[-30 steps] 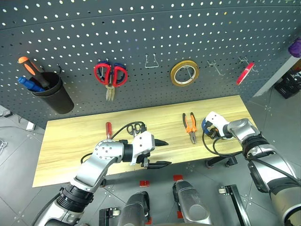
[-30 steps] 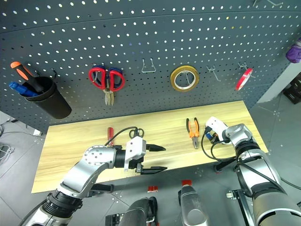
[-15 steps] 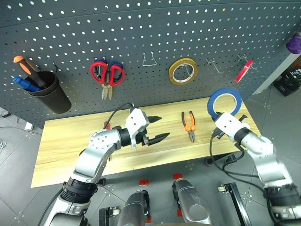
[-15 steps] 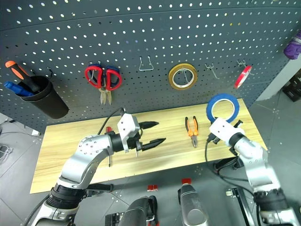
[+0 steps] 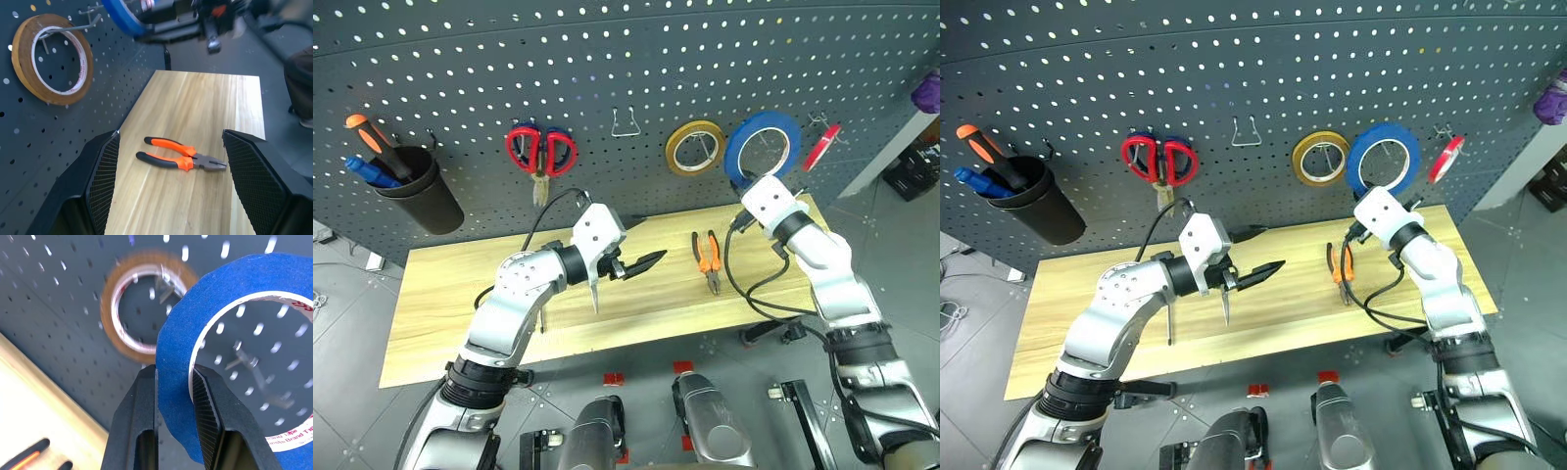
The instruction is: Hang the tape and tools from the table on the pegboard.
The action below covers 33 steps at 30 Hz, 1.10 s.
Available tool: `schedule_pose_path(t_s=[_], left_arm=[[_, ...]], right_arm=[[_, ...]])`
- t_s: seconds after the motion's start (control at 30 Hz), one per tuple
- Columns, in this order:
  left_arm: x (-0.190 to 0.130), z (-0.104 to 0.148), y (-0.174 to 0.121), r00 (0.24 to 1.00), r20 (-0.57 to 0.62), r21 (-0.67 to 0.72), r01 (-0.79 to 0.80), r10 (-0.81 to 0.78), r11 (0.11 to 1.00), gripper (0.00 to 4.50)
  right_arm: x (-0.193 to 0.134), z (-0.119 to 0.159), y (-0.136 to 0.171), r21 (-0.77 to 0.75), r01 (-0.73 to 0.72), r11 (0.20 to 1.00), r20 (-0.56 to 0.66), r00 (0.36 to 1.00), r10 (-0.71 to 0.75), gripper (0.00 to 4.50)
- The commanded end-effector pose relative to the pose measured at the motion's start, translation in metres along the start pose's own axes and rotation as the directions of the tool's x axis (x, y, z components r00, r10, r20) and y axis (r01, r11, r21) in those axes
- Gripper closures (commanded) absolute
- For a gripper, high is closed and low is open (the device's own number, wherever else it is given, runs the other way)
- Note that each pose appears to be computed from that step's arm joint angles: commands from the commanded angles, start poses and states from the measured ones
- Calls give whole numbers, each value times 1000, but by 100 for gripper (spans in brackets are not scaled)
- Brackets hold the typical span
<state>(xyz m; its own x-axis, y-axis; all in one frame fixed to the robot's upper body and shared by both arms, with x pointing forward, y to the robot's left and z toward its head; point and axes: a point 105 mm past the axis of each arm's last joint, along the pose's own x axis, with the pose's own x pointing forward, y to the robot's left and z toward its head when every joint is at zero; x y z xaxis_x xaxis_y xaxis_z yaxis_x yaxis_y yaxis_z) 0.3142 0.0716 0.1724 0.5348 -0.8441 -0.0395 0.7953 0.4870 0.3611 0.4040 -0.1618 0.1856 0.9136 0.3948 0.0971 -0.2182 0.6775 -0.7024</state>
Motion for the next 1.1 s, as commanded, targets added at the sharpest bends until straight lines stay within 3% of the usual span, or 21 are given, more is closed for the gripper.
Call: schedule_pose_path(t_s=[0.03,0.1,0.3,0.4,0.5,0.67,0.77,1.1], left_arm=[[-3,10,5,999,36,40,-32,30,999,97],[-6,7,6,999,25,43,-40,39,998,97],[-23,-11,14,996,-37,-3,-87,87,996,97],[-38,-27,18,990,-103,21,-93,95,995,97],[-52,-43,19,980,-182,63,-69,79,996,97],[-63,-57,20,970,-240,69,-36,51,997,97],[-63,-61,20,968,-248,72,-26,44,997,97],[-60,-66,13,967,-253,57,-16,30,998,97]], right_arm=[[5,9,-16,31,27,999,60,998,-29,384],[5,12,-12,61,4,998,79,997,-9,384],[-9,2,26,216,-75,974,18,997,73,189],[-21,-23,53,437,-37,898,-168,978,122,87],[-26,-37,73,549,42,835,-342,923,178,5],[-15,-36,103,665,66,744,-471,810,349,5],[-9,-52,114,673,136,727,-565,730,385,5],[19,-61,139,637,128,760,-608,690,393,5]])
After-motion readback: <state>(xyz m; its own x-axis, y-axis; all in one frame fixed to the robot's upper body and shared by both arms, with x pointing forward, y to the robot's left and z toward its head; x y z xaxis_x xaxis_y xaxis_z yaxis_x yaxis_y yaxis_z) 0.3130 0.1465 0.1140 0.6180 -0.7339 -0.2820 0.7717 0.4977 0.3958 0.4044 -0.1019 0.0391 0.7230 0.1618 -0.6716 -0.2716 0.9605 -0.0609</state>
